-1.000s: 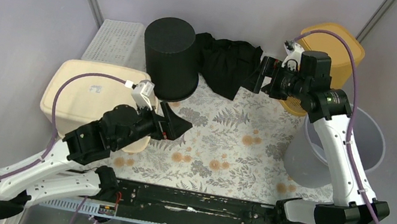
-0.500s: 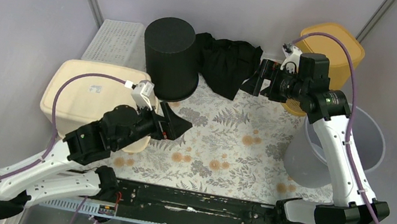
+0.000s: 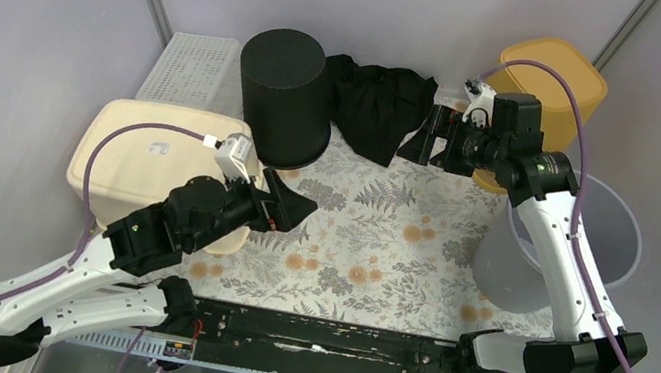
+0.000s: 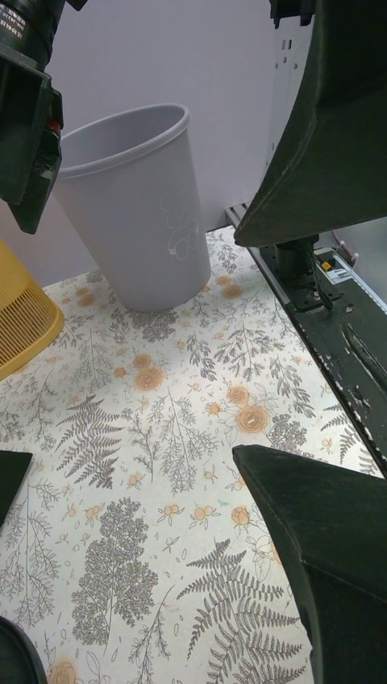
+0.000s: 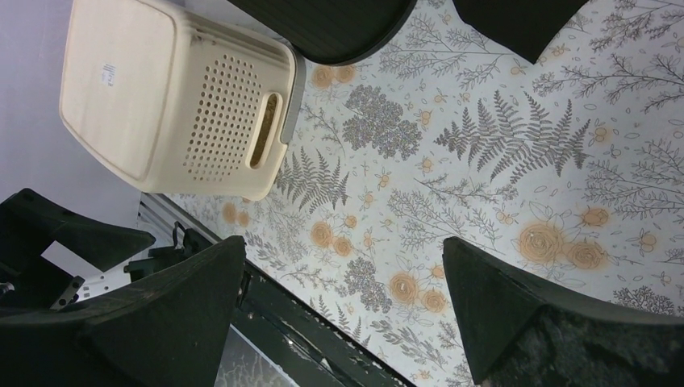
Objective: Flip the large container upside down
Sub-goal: Move the container to the corner of the board.
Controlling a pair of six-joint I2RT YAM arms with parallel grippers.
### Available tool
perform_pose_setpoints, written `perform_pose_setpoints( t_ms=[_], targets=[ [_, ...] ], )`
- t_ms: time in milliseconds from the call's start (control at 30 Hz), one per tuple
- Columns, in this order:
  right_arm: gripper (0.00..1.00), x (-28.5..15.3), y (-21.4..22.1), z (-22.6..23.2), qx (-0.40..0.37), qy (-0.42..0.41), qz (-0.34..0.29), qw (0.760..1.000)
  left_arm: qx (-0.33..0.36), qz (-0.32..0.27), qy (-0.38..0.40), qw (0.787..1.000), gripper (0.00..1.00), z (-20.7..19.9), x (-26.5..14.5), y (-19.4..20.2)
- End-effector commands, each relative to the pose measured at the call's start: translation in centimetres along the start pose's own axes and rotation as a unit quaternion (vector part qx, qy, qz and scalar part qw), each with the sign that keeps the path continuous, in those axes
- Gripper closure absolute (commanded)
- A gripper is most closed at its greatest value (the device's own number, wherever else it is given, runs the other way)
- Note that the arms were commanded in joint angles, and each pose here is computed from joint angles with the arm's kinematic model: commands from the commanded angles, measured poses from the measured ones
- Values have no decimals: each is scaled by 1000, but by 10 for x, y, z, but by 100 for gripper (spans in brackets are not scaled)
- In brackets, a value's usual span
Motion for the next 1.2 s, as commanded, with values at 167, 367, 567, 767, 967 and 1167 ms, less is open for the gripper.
perform_pose_setpoints(
  t_ms=[167,367,567,767,967,1167],
  targets=[
    [1,-8,0,11,-19,-26,-14,999,-4,-25,12,1000,0,-2,3,-5],
    [0,-5,6,11,-18,-37,1,999,-3,-26,9,1000,0,-1,4,-4],
    [0,-7,11,13,-20,-49,10,999,-5,-29,7,1000,0,0,4,-5],
    [1,-19,10,18,-31,-50,14,998,5,-26,10,1000,0,-2,10,-3],
    [0,-45,4,17,-54,9,10,998,41,-6,19,999,0,-16,32,-1],
    [1,-78,0,-15,-47,187,-11,981,60,11,34,998,0,-29,59,-6]
  ],
)
Point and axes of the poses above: each gripper's point midway between its finger pads, its own x axis out along the fingers, its own z axis along the line the jaws close on, y = z × x, the point moved 5 cm from there along -x, back along the fingers, and after that the axes turned 7 degrees about -x, right-handed, at the moved point
